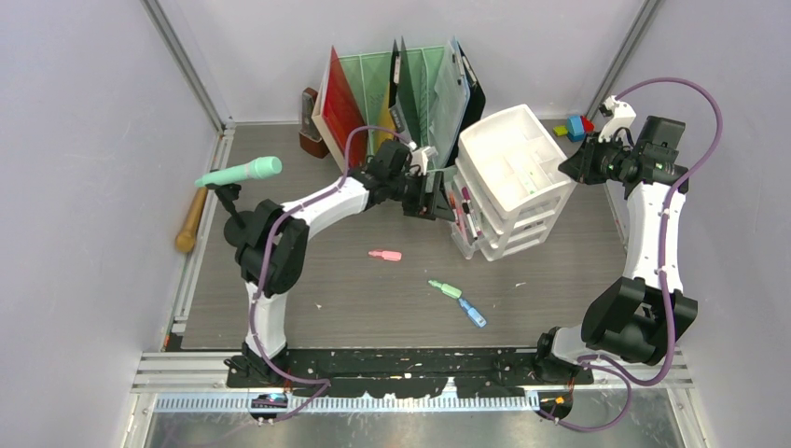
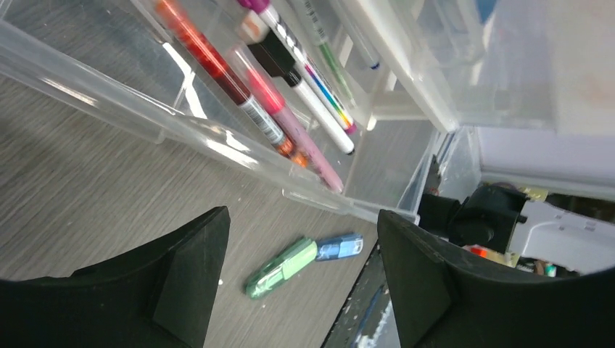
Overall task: Organize the desk
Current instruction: Close the drawer in the storage box.
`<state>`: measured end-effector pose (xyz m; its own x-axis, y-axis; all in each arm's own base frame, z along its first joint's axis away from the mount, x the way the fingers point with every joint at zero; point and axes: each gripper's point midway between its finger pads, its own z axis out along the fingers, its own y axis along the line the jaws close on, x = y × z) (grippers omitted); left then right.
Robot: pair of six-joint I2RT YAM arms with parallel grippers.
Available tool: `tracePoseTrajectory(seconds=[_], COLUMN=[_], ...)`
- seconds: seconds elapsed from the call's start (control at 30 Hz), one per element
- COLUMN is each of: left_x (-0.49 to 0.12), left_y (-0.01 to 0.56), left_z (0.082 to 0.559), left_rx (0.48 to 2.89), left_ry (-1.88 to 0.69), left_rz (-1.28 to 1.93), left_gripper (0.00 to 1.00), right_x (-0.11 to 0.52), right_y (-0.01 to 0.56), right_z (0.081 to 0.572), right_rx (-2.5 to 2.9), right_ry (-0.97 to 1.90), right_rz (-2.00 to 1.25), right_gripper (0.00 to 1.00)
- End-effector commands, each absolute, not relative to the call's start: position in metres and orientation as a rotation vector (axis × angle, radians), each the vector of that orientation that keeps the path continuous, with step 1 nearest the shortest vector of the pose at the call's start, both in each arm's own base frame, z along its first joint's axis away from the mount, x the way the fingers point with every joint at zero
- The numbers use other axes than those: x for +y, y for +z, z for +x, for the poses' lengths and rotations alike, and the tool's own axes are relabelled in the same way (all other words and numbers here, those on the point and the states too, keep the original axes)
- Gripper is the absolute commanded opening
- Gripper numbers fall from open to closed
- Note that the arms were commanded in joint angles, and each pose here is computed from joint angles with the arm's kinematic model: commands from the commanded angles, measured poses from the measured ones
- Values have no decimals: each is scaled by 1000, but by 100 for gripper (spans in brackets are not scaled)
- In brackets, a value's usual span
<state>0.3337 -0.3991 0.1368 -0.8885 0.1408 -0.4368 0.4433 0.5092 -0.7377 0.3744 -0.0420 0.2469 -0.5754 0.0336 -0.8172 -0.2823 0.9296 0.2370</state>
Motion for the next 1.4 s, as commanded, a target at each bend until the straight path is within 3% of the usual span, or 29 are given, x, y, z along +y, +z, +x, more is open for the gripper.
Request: tracePoseTrajectory(seconds=[0.0,0.17,0.37,0.53,0.7,1.07,1.37], left_x=[-384,-368,-357,-372,-391,-439,-425], left_y=[168,162,147,147,140,145,148], left_z=[329,322,329,339,345,358,357], left_rx=[2268,2223,2133,1921,1909,1880,1877], left_ry=[-1252,-1148,-965,-800,-790,-757,-695], left_rz=[666,775,910,1046,1099,1182,1182], left_gripper=[77,77,67,66,65,68,73], right_x=[-45,-44,-44,-44,-44,-43,-43], right_y=[156,155,155,154,152,153,153], right_z=[346,347,347,346,347,346,346], right_rx=[2481,2485,2485,2491,2497,2499,2498], right_ry=[460,463,467,471,474,480,484], right_rz=[-21,-21,-19,-15,-13,-10,-15], right_gripper=[1,1,1,1,1,1,1])
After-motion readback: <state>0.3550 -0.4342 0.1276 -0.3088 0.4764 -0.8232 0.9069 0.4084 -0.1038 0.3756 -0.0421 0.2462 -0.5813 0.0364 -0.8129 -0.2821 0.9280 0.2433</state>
